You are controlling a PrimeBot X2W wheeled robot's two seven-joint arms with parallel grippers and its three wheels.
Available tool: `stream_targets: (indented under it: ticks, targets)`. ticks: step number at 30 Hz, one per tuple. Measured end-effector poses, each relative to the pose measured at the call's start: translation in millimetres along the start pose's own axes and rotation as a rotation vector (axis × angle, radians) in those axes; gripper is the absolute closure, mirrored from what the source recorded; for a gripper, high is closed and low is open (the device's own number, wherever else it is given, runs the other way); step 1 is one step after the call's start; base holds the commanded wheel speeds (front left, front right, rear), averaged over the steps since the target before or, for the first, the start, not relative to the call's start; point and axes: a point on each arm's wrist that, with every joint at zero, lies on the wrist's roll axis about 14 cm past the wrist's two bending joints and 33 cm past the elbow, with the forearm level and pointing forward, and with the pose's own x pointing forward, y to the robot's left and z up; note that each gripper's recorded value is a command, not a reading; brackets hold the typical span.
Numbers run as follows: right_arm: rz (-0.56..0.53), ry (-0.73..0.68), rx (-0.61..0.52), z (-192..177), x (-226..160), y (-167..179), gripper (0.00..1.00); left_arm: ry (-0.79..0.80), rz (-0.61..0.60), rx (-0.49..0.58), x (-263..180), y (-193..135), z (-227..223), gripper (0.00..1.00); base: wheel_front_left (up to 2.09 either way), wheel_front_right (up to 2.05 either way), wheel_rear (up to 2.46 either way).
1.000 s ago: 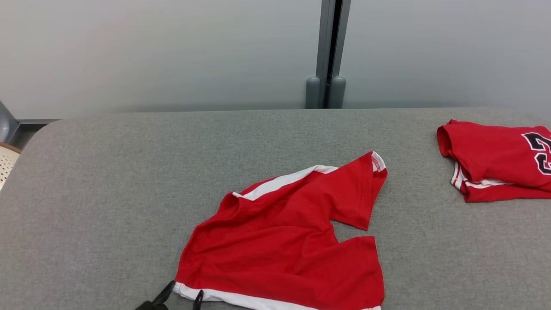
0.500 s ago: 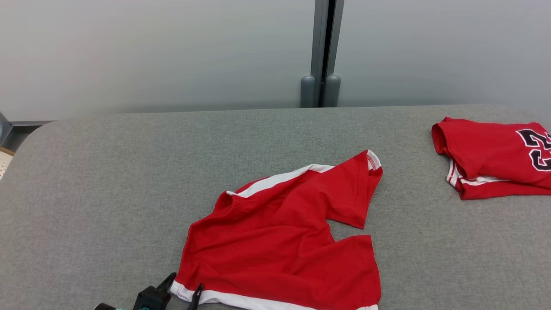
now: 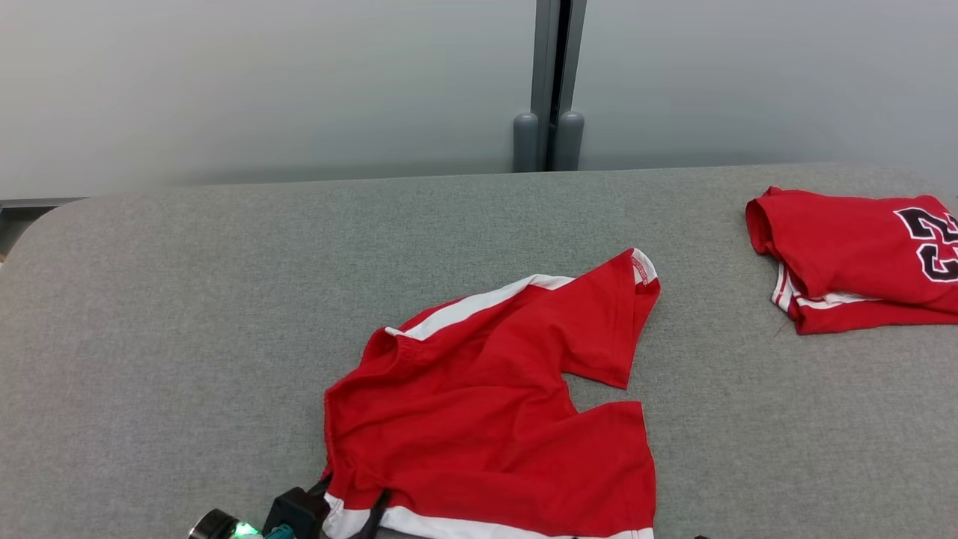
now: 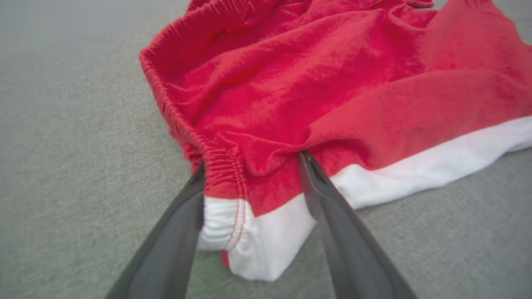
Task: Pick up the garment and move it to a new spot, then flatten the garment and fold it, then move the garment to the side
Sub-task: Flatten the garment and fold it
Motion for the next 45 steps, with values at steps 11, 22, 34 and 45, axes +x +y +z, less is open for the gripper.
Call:
stream_targets:
  ticks: [11,22,34,45]
  targets:
    - [0.03,-0.053,0.018,21,13,6,1.0,0.039,-0.024,-0.047,0,-4,-10,1.0,0.0,0.0,0.0]
    - [0.036,-0.336,-0.058,120,21,-9,1.0,-0.288,-0.05,-0.16,13,-3,96,1.0,0.0,0.0,0.0]
    - [0.093,-0.603,-0.241,262,73,-22,1.0,-0.631,-0.095,-0.101,47,37,259,1.0,0.0,0.0,0.0]
    - [0.046,-0.789,-0.194,404,139,-61,1.0,-0.838,-0.091,0.001,97,90,411,1.0,0.0,0.0,0.0]
